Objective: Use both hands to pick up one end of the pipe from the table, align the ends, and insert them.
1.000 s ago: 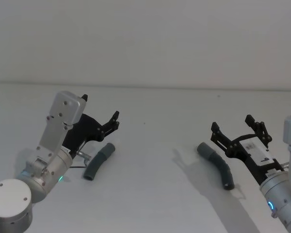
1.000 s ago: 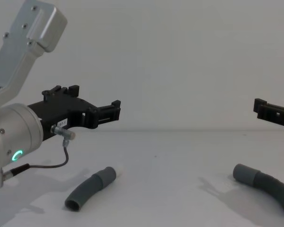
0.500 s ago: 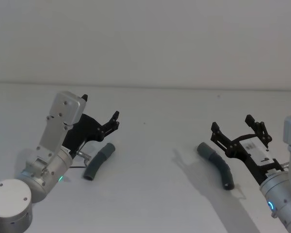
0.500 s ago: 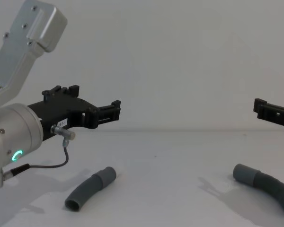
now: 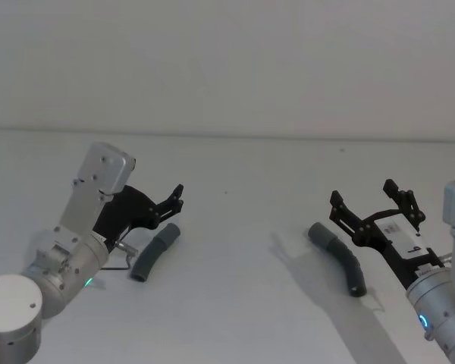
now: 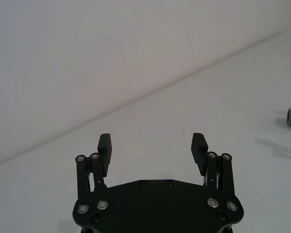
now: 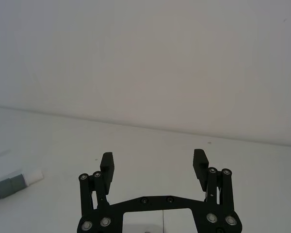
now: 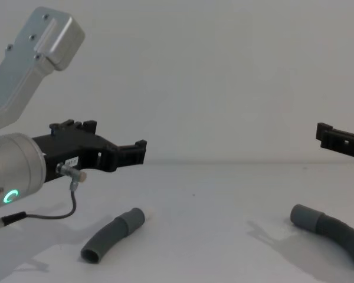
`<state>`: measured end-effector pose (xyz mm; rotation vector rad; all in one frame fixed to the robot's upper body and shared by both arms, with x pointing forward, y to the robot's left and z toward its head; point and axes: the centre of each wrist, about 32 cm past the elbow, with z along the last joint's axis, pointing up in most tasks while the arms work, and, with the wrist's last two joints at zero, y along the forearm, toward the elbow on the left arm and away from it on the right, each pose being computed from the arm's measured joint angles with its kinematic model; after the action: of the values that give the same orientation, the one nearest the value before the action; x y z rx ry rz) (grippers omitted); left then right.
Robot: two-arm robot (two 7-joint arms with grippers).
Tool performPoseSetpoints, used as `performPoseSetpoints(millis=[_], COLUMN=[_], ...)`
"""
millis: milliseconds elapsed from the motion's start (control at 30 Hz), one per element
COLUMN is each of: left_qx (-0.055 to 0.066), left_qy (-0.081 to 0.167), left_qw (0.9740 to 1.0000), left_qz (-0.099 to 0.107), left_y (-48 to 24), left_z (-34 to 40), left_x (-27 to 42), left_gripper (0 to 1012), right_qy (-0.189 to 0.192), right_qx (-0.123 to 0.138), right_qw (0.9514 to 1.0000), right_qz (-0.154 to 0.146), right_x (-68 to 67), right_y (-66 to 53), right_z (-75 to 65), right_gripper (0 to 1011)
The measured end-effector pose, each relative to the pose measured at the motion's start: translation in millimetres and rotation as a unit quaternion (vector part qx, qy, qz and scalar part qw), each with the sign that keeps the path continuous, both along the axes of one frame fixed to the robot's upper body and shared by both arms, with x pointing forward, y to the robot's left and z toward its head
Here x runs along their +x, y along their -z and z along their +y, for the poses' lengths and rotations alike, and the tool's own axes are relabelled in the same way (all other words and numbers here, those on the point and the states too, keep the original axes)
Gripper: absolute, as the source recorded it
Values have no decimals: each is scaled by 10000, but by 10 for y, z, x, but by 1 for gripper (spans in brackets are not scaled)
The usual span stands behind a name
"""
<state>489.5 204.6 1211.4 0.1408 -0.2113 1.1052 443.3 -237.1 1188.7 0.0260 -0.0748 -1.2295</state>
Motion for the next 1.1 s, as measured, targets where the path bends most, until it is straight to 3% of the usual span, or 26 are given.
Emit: performPoseSetpoints(millis=[267, 400, 500, 533, 767, 1100], left_qx=[178, 297, 395, 395, 547, 640], left_qy=[46, 88, 144, 144, 273, 396], left_qw=[9988, 9965, 9937, 9937, 9872, 9812], left_qz=[461, 774, 1038, 1038, 1474, 1778], left_y=[-73, -123, -174, -174, -222, -239], left_z=[81, 132, 170, 170, 202, 181], left_x=[-6, 16, 59, 59, 166, 255], left_gripper=[1001, 1001, 1001, 1001, 1001, 1001], right_qy=[0, 0, 0, 0, 0, 0], right_qx=[0, 0, 0, 0, 0, 0], right_qw=[10000, 10000, 10000, 10000, 10000, 10000], right_qz=[1, 0, 0, 0, 0, 0], right_x=[0, 0, 0, 0, 0, 0], right_y=[0, 0, 0, 0, 0, 0], right_z=[0, 0, 0, 0, 0, 0], right_gripper=[1001, 1001, 1001, 1001, 1001, 1001])
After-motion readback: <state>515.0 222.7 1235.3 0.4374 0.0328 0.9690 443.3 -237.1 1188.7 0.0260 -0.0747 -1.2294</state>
